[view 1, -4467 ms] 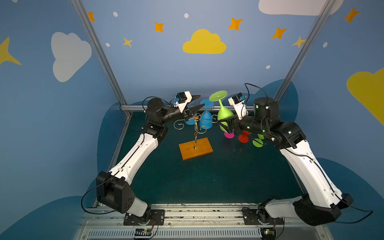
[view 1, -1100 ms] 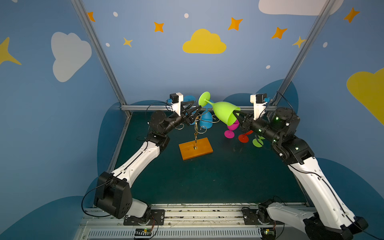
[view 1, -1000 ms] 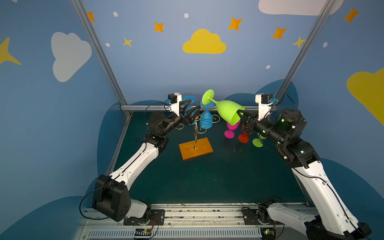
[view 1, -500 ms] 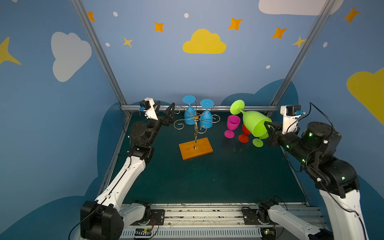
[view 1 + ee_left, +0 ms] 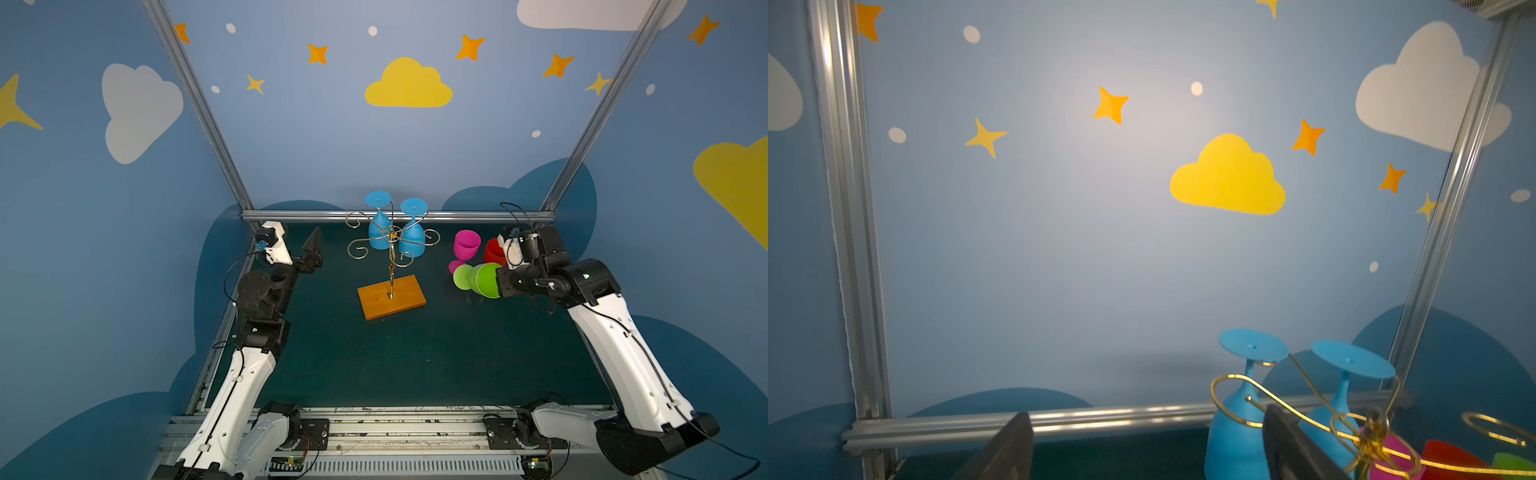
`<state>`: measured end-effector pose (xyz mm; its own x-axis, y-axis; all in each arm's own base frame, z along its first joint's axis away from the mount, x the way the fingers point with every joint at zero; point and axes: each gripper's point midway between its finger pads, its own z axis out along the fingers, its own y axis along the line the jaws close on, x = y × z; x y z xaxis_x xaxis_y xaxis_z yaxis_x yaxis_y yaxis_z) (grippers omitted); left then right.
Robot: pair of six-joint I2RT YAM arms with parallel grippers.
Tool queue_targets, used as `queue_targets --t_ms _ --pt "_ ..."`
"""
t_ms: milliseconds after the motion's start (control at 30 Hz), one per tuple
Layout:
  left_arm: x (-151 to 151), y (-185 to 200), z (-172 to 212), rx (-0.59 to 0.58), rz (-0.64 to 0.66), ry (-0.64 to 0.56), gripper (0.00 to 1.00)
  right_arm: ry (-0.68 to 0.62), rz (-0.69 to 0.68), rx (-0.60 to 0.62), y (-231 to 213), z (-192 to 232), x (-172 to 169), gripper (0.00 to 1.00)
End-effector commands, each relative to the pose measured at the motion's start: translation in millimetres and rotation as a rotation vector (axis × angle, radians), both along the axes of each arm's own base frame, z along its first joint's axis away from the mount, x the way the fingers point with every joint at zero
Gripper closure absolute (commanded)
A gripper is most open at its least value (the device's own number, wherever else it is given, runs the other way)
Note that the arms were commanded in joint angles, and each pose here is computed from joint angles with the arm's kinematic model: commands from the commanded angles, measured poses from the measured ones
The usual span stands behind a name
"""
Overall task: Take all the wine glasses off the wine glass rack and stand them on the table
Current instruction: 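Lower the lime-green glass upright beside the pink glass with the right gripper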
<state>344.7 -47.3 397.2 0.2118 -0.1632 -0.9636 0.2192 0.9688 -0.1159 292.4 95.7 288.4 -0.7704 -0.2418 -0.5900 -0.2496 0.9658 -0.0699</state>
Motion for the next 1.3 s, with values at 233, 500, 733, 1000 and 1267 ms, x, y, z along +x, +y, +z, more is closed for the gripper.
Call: queue_targets --t_ms 233,500,733,1000,1267 --pt "-1 8 -22 0.019 0.016 0.031 0.14 0.143 0.003 -0.028 16 -55 44 1.0" --pt "-3 20 -22 -0.004 0.063 0.032 0.13 0.266 -0.011 -0.046 22 -92 73 1.0" --pt "-3 25 -23 -0.012 0.083 0.036 0.13 0.456 -0.075 -0.074 22 -114 87 1.0" --pt "-2 30 -24 -0.018 0.103 0.038 0.13 0.491 -0.09 -0.022 31 -126 102 0.99" --pt "0 39 -28 -0.04 0.138 0.054 0.13 0.419 -0.096 0.038 33 -104 108 0.72"
